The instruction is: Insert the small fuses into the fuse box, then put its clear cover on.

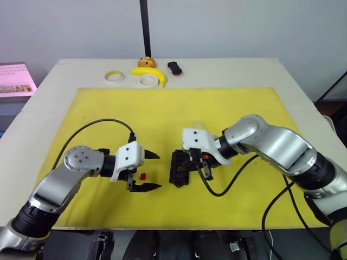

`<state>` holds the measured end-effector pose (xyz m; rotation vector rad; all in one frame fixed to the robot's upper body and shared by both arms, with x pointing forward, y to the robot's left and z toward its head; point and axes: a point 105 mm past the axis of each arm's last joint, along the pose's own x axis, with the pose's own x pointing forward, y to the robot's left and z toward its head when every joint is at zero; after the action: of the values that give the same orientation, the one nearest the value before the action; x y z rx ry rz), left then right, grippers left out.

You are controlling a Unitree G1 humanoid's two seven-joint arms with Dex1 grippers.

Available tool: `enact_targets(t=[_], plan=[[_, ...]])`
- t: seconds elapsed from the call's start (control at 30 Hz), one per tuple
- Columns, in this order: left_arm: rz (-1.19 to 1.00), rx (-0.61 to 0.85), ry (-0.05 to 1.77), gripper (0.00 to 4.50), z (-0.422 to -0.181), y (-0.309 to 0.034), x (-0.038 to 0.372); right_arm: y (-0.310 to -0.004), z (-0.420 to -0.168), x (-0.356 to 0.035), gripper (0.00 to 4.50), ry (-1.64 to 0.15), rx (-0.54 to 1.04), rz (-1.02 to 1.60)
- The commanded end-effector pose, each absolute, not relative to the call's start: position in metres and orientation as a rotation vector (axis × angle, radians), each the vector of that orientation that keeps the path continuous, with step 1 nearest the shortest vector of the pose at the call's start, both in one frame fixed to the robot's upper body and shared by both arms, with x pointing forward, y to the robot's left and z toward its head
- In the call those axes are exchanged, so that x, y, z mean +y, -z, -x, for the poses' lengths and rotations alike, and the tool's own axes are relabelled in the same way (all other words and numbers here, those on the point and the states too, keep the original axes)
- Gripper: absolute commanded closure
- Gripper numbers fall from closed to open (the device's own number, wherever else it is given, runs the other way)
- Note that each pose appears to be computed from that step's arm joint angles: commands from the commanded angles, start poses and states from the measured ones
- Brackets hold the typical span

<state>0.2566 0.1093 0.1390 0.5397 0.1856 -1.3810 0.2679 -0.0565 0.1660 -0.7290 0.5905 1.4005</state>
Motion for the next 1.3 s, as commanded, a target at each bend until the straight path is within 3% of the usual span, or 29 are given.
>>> enact_targets(t=[0.03, 1.3], plan=[[-0.550, 0.150, 1.391, 0.03, -0.253, -0.146, 0.104, -0.169, -0.266, -0.053, 4.50, -1.405, 0.571, 0.737], [-0.568, 0.204, 1.396, 0.03, -0.245, -0.137, 0.104, -0.149, -0.271, -0.054, 4.50, -1.356, 0.598, 0.808]])
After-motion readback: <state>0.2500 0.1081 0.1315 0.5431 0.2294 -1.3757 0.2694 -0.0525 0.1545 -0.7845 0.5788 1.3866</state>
